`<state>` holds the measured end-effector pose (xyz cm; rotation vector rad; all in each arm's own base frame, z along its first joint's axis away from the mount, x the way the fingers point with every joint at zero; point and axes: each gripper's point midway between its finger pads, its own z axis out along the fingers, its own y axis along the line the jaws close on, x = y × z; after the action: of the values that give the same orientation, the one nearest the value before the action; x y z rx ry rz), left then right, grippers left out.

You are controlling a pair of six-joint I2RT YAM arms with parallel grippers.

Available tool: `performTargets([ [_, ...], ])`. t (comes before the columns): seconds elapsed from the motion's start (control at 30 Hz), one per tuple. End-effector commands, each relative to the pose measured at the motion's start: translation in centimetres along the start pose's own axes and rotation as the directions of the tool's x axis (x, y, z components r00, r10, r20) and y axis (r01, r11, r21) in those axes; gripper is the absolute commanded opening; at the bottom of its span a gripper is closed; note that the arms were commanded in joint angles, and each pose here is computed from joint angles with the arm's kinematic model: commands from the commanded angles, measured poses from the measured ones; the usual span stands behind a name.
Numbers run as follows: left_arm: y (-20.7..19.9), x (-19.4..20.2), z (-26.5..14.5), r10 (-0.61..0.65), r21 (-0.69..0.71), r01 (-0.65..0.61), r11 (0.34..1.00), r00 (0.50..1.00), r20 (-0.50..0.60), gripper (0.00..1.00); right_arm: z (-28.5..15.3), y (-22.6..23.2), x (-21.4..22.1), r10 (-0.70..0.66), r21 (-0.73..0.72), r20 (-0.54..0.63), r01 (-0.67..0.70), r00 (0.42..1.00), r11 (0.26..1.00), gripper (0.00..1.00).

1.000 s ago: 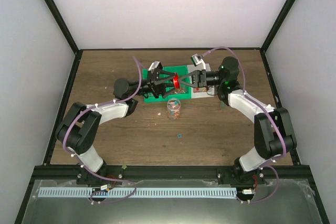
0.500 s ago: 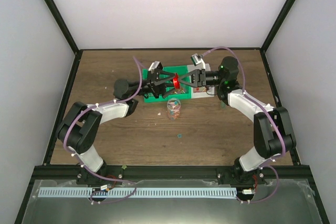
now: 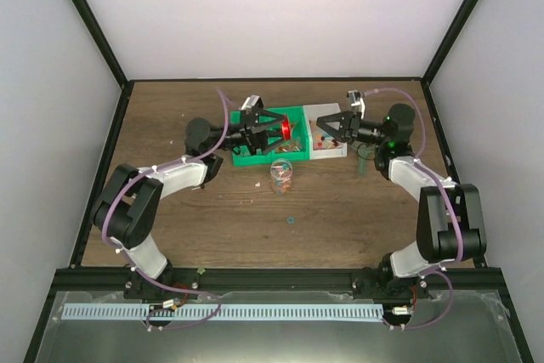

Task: Pack the candies
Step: Close the bottle lid on the packing bottle.

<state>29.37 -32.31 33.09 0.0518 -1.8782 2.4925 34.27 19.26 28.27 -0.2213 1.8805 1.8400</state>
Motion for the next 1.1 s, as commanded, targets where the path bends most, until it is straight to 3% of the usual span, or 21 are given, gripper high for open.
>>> performTargets([
  [0.0, 0.9, -0.8, 0.1, 0.023, -0.088, -0.022, 0.996, 1.000, 0.010, 0.66, -0.6, 1.4, 0.0, -0.047, -0.001, 0.023, 0.047, 0.999, 0.999, 0.24],
  [0.1, 2.5, -1.6, -0.1, 0.031, -0.208, -0.022, 0.978, 0.999, 0.042, 0.66, -0.7, 1.2, 0.5, -0.041, 0.003, 0.024, 0.041, 0.999, 0.999, 0.25],
  [0.23, 3.7, -3.3, -0.7, 0.166, -0.441, -0.127, 0.888, 0.985, 0.052, 0.66, -0.8, 0.7, 0.7, -0.028, 0.008, 0.022, 0.028, 0.999, 1.000, 0.25],
  [0.37, 4.5, -3.8, -1.4, 0.184, -0.543, -0.122, 0.831, 0.981, 0.061, 0.66, -0.7, 0.2, 0.7, -0.015, 0.011, 0.021, 0.015, 1.000, 1.000, 0.25],
  [0.6, 6.9, -4.7, -4.6, 0.209, -0.783, -0.064, 0.619, 0.974, 0.086, 0.65, -0.6, -0.4, 0.6, -0.003, 0.009, 0.013, 0.003, 1.000, 1.000, 0.24],
  [0.67, 7.7, -4.7, -5.5, 0.219, -0.846, -0.057, 0.530, 0.973, 0.072, 0.65, -0.5, -0.5, 0.6, -0.002, 0.007, 0.010, 0.002, 1.000, 1.000, 0.24],
  [1.07, 11.0, -0.8, -5.6, 0.161, -0.979, -0.184, 0.089, 0.972, -0.168, 0.64, -0.3, -0.7, -0.1, -0.010, 0.029, 0.009, 0.010, 1.000, 1.000, 0.25],
])
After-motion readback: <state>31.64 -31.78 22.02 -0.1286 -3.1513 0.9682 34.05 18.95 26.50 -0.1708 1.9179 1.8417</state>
